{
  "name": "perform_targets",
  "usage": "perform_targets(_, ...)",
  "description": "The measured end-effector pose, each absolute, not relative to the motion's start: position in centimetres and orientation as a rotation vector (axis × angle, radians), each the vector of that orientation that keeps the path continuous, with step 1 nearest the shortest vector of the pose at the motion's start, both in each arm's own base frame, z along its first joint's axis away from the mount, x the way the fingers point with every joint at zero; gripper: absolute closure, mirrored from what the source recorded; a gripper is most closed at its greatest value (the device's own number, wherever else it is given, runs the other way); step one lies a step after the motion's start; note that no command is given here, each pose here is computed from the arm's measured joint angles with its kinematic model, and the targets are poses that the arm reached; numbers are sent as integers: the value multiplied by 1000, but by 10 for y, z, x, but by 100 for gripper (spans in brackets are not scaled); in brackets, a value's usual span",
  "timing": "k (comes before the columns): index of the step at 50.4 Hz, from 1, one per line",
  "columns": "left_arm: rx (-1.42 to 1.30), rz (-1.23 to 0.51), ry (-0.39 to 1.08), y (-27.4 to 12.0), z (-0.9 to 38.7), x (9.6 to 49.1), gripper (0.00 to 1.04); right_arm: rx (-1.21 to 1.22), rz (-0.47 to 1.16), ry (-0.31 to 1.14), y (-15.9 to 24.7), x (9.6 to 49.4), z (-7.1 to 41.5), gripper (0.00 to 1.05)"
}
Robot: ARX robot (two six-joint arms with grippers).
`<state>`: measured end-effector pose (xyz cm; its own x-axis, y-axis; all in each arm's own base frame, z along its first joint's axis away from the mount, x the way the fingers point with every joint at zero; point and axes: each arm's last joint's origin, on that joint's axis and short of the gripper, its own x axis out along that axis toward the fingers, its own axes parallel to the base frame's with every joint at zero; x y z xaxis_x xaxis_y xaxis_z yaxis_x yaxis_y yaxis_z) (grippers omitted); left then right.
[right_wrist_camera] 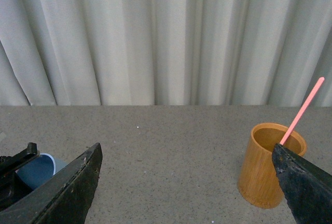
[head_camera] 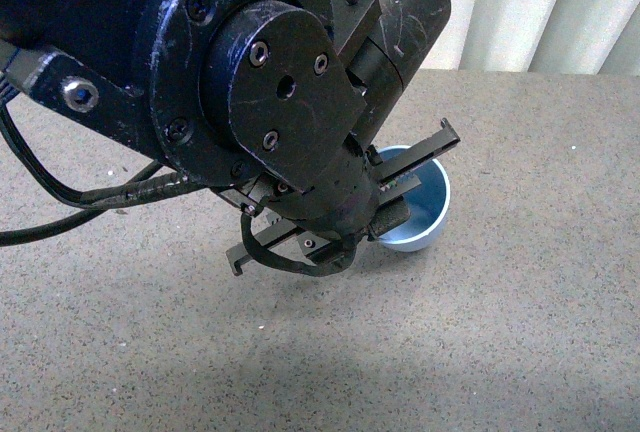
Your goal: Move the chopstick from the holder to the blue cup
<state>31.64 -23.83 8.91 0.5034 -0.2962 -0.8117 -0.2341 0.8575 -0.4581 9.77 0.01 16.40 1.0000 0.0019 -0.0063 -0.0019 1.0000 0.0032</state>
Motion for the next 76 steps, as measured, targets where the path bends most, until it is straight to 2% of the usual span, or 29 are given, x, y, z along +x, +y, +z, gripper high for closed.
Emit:
perform_targets(18, -557, -51, 1041, -239, 95, 317, 54, 3, 2, 6, 0, 98, 164, 9)
perform_targets(27, -557, -71, 1022, -241, 102, 318, 24, 3, 2, 6, 0, 98, 164, 9)
perform_targets(34, -555, -86, 1012, -247, 108, 318, 5, 3, 2, 6, 0, 98, 164, 9)
perform_targets(37, -555, -97, 1009, -250, 110, 317, 7, 3, 2, 6, 0, 98, 164, 9)
perform_targets(73, -555, -95, 981, -247, 119, 320, 7, 3, 2, 6, 0, 98, 164, 9)
perform_targets(75, -530, -104, 934, -246, 120, 321, 8, 4, 2, 6, 0, 98, 164, 9)
perform_targets(76, -509, -96, 838, -244, 118, 322, 11, 3, 2, 6, 0, 98, 164, 9)
